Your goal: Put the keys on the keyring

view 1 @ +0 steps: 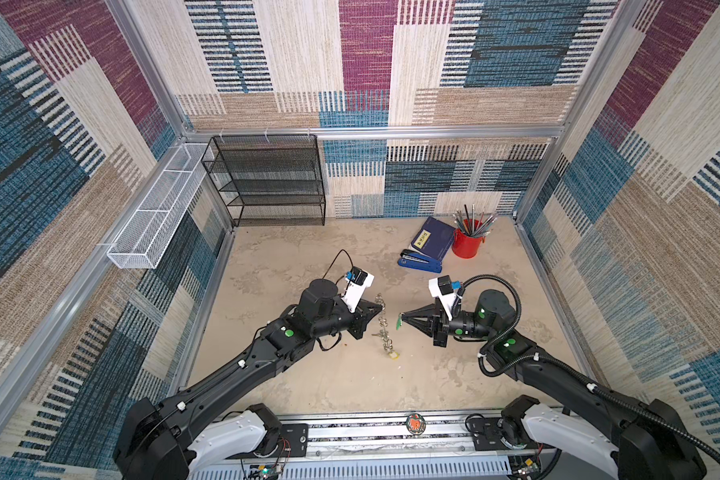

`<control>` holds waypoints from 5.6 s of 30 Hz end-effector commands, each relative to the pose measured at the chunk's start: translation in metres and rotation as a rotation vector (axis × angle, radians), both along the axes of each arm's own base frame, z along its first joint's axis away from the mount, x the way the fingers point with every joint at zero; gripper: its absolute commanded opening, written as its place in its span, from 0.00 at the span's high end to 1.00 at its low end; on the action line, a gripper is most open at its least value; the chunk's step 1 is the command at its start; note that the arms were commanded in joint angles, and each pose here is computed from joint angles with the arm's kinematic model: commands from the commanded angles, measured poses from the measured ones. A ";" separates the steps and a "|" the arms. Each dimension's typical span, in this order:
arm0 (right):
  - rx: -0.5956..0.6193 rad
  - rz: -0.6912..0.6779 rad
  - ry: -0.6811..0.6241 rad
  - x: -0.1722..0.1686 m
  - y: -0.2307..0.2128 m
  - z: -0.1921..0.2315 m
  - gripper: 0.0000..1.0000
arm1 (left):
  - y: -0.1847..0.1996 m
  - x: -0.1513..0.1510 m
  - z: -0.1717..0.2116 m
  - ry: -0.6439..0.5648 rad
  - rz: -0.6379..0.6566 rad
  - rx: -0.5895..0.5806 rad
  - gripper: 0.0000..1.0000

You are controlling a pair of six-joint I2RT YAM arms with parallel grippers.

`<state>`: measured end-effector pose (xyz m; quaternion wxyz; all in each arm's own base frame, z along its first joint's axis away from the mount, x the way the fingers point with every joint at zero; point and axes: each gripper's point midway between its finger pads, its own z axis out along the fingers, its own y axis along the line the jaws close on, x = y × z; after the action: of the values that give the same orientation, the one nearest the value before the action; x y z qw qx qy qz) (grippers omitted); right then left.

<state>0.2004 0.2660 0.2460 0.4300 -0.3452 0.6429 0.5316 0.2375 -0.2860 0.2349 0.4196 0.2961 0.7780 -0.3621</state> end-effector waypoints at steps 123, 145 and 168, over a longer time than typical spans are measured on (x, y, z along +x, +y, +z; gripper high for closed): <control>-0.231 -0.035 0.213 0.031 0.037 -0.046 1.00 | -0.005 -0.014 -0.021 -0.311 -0.012 0.248 1.00; -0.232 -0.011 0.246 0.033 0.042 -0.056 1.00 | 0.004 -0.021 -0.005 -0.382 0.022 0.172 1.00; -0.181 -0.087 0.155 0.048 0.037 -0.040 0.91 | -0.002 -0.015 0.018 -0.399 0.093 -0.023 1.00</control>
<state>0.2326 0.3056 0.2051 0.3377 -0.3243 0.7249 0.5054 0.2220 -0.2770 0.2178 0.5434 0.3385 0.7293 -0.2414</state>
